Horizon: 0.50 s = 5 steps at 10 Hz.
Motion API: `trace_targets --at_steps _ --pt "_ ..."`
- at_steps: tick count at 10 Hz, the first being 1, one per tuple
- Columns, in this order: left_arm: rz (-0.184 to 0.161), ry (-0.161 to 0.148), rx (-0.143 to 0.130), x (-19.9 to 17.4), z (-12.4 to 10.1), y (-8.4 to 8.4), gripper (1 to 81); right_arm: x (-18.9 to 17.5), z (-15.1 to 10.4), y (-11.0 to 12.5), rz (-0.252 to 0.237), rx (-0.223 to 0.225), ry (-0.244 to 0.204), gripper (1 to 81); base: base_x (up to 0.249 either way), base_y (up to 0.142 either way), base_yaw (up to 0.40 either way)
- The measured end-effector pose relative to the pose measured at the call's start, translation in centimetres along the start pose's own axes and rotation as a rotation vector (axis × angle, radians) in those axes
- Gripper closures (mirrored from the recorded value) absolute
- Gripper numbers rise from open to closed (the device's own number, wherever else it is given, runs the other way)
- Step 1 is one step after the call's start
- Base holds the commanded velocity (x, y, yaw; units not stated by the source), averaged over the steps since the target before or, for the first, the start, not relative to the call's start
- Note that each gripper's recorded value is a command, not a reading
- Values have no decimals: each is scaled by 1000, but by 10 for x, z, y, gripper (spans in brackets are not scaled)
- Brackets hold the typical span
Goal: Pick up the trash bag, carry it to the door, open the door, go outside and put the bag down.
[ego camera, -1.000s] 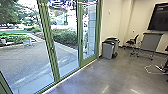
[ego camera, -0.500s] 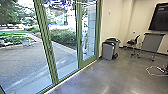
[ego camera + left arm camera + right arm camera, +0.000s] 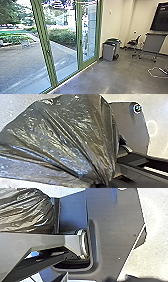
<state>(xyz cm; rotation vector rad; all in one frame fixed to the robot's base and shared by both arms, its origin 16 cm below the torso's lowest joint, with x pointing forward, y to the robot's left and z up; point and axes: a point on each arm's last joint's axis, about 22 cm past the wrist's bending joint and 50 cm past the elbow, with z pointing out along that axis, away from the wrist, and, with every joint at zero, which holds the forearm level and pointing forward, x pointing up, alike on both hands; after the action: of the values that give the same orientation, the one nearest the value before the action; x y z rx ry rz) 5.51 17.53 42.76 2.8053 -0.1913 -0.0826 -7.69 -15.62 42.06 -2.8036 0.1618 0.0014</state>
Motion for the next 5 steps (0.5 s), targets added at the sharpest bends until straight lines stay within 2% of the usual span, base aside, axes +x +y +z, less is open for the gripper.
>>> trace_targets --at_steps 5 --pt "0 0 0 0 0 0 811 0 0 0 0 0 1 10 157 0 0"
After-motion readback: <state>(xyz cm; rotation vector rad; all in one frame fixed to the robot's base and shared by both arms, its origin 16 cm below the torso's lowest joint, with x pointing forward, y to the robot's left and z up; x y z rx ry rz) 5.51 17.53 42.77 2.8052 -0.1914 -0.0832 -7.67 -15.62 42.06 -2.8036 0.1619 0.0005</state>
